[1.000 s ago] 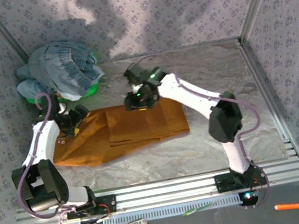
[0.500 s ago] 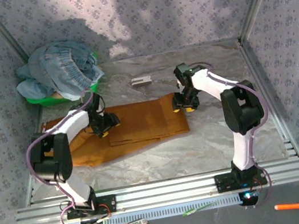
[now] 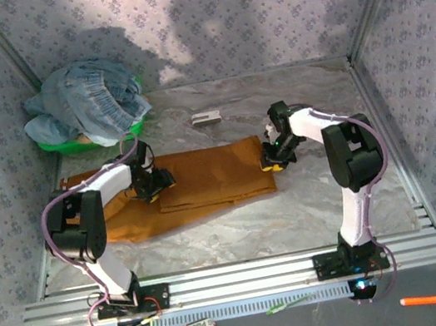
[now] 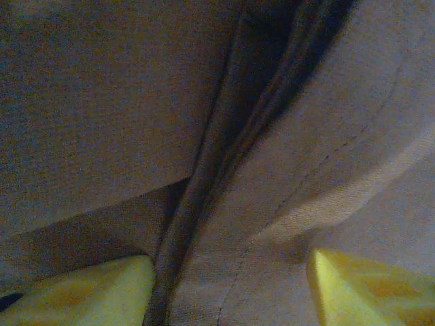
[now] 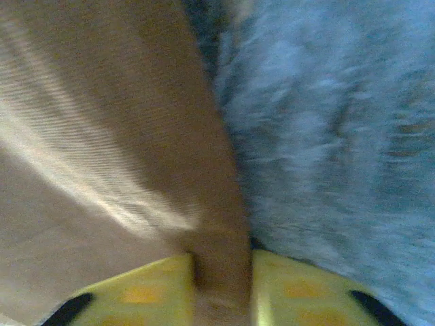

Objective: Fold and stack the trousers

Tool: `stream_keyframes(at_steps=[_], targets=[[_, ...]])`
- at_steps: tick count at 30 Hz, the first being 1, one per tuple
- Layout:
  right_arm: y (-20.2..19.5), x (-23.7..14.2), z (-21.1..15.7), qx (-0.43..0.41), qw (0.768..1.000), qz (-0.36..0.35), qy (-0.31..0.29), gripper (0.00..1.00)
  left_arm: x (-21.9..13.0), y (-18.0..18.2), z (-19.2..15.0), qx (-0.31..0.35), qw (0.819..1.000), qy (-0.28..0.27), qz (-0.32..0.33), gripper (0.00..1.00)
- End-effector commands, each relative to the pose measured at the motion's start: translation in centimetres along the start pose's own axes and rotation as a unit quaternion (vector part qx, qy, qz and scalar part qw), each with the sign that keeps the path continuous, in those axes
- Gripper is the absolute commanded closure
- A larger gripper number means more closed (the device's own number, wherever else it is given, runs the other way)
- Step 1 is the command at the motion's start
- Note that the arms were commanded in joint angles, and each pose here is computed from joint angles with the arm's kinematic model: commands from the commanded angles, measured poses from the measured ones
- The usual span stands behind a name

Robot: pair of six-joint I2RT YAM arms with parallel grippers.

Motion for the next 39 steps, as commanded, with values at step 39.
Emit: stream_keyframes(at_steps=[39], targets=[[-11.4,-20.4,0.6,0.211,0.937,-0.069,-0.270,1.00,-10.9,8.5,2.5,-0.162,0.981,-0.107,0.030,0.21]])
Point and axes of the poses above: each hand's point on the last joint's axis, 136 mm out from that joint toward the fingers, its own x axis out along the fingers, its own y axis along the line the jaws close on, z = x × y, the point moved 7 cm from there along -x, back along the fingers, and after that the axes turned 6 degrees about x, right-handed, at the moved point
